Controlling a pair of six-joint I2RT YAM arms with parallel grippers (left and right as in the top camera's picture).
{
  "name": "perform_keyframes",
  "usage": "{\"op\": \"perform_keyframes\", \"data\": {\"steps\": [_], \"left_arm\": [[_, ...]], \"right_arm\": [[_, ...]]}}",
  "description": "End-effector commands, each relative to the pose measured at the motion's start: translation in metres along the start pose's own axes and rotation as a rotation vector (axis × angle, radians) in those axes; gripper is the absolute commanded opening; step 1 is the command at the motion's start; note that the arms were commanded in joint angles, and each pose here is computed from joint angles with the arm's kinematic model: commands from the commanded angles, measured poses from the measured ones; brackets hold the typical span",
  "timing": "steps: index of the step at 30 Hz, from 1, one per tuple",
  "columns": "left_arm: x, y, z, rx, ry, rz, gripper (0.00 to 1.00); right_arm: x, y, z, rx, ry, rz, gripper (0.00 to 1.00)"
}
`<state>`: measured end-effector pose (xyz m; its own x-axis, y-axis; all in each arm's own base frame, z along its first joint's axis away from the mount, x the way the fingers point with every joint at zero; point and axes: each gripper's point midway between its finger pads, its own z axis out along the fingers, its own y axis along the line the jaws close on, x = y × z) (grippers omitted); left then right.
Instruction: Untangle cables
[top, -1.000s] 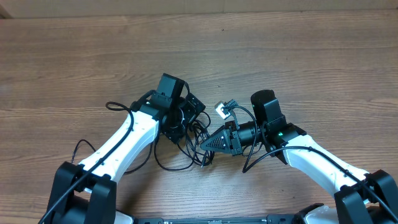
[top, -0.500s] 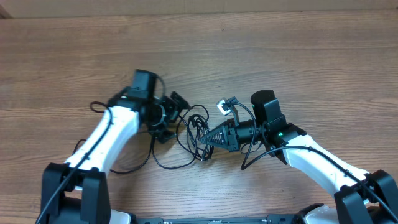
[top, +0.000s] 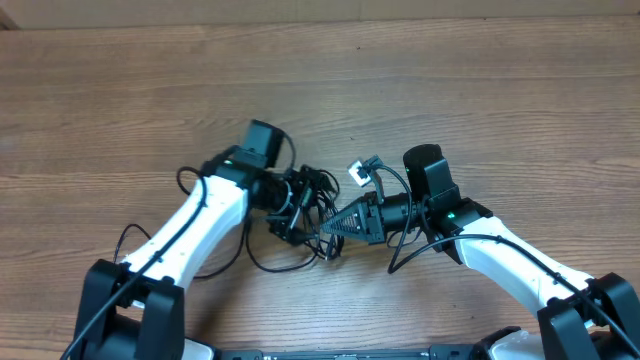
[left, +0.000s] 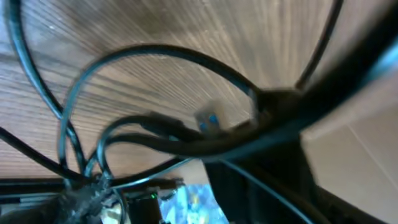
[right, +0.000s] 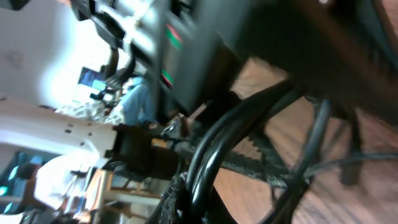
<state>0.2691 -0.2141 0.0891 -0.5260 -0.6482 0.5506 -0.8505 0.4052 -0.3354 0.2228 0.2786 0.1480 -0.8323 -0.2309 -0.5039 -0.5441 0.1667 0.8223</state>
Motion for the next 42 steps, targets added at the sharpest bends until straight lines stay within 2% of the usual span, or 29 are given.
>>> {"op": "perform_keyframes", "data": {"steps": [1,4,7,11,12,13,14,16,17,18,21,22,23,24,28,31,36,37,39,40,42], "left_arm": [[-0.023,-0.001,0.003,-0.006,-0.148,-0.125,0.76],[-0.039,-0.001,0.0,-0.006,-0.242,-0.104,0.75],[-0.045,-0.001,-0.002,-0.01,-0.276,-0.075,0.81],[-0.054,0.0,-0.004,-0.015,-0.327,-0.059,0.83],[-0.058,0.0,-0.006,-0.019,-0.351,-0.041,0.85],[-0.062,0.001,-0.007,-0.025,-0.376,-0.02,0.92],[-0.066,0.001,-0.009,-0.031,-0.4,0.002,0.93],[-0.069,0.001,-0.01,-0.041,-0.423,0.043,0.79],[-0.069,0.001,-0.01,-0.044,-0.423,0.06,0.66],[-0.069,0.001,-0.01,-0.046,-0.422,0.067,0.57],[-0.07,0.0,-0.011,-0.045,-0.426,0.079,0.38],[-0.07,0.0,-0.011,-0.045,-0.428,0.079,0.27],[-0.071,0.0,-0.011,-0.047,-0.433,0.081,0.09],[-0.071,0.0,-0.011,-0.049,-0.433,0.089,0.04],[-0.079,0.001,-0.015,-0.072,-0.48,0.156,0.04],[-0.083,0.003,-0.018,-0.1,-0.491,0.232,0.04],[-0.089,0.009,-0.023,-0.123,-0.493,0.239,0.04],[-0.09,0.01,-0.024,-0.125,-0.487,0.23,0.04],[-0.087,0.009,-0.023,-0.11,-0.453,0.222,0.04],[-0.083,0.006,-0.021,-0.091,-0.416,0.227,0.04],[-0.079,0.004,-0.02,-0.079,-0.391,0.233,0.04]], "right_arm": [[0.007,0.027,-0.003,-0.135,0.042,-0.047,0.04],[0.008,0.03,-0.004,-0.151,0.045,-0.066,0.04],[0.008,0.03,-0.004,-0.155,0.046,-0.066,0.04],[0.008,0.038,-0.005,-0.196,0.053,-0.088,0.04],[0.008,0.041,-0.006,-0.211,0.056,-0.098,0.04],[0.008,0.044,-0.007,-0.229,0.058,-0.113,0.04],[0.007,0.044,-0.007,-0.23,0.055,-0.123,0.04],[0.005,0.045,-0.007,-0.229,0.049,-0.137,0.04],[0.004,0.045,-0.008,-0.23,0.045,-0.145,0.04],[0.003,0.045,-0.008,-0.23,0.043,-0.152,0.04],[0.003,0.045,-0.008,-0.23,0.042,-0.154,0.04],[0.003,0.045,-0.008,-0.23,0.042,-0.154,0.04],[0.003,0.045,-0.008,-0.228,0.041,-0.154,0.04],[0.002,0.043,-0.007,-0.219,0.037,-0.153,0.04],[-0.003,0.026,-0.004,-0.119,0.008,-0.119,0.04],[-0.005,-0.006,-0.003,0.058,-0.029,-0.05,0.04],[-0.005,-0.014,-0.004,0.099,-0.035,-0.034,0.04],[-0.005,-0.02,-0.004,0.134,-0.039,-0.02,0.08],[-0.002,-0.047,-0.01,0.285,-0.055,0.035,0.18],[0.003,-0.076,-0.021,0.455,-0.069,0.09,0.19],[0.013,-0.106,-0.039,0.649,-0.073,0.139,0.21]]}}
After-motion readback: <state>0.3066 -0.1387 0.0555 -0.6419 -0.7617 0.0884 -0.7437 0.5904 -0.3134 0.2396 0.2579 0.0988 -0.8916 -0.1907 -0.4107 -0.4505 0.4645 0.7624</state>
